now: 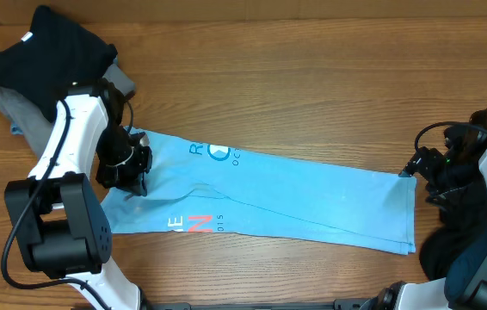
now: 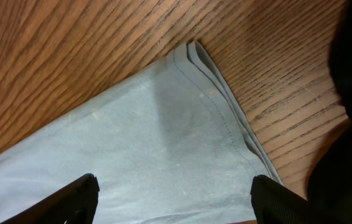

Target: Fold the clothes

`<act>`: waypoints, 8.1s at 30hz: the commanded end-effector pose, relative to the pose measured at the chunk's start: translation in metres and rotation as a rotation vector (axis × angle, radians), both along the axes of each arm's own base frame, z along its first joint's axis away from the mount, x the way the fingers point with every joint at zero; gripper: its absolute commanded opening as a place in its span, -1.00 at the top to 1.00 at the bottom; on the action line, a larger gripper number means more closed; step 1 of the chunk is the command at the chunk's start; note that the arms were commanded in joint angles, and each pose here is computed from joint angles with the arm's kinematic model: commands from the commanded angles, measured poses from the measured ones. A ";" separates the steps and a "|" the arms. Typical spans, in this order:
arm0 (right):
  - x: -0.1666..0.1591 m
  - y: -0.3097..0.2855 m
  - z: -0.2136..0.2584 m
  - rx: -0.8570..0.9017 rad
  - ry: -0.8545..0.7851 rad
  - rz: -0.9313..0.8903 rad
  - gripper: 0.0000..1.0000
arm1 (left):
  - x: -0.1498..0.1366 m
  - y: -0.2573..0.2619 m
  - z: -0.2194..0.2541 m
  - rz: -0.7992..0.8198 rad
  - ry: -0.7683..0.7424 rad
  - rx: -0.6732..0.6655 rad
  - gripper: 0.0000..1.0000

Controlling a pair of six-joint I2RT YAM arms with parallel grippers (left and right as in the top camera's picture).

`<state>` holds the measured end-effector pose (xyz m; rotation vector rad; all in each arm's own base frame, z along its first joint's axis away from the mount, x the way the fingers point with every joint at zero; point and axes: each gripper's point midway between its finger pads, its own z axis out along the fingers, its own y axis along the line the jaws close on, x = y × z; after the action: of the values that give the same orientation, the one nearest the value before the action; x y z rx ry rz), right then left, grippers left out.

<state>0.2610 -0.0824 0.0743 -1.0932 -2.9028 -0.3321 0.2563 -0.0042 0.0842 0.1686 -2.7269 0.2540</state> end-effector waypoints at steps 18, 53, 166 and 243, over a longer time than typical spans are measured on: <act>0.000 -0.003 0.005 -0.024 -0.019 0.005 -0.64 | 0.056 0.033 0.007 0.029 -0.235 0.183 0.00; 0.000 -0.003 0.005 -0.024 -0.019 0.005 -0.62 | 0.136 0.077 -0.064 0.055 -0.429 0.341 0.91; -0.018 0.074 -0.096 0.202 -0.047 0.143 0.92 | 0.187 0.039 0.050 0.053 -0.612 0.004 0.10; 0.035 0.328 -0.014 0.222 -0.130 0.442 0.17 | 0.160 0.035 0.150 0.049 -0.756 0.025 -0.03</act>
<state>0.3026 0.2435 0.0927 -0.2313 -3.1005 -0.7741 0.4154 0.0344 0.2186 0.2071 -3.4367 0.3257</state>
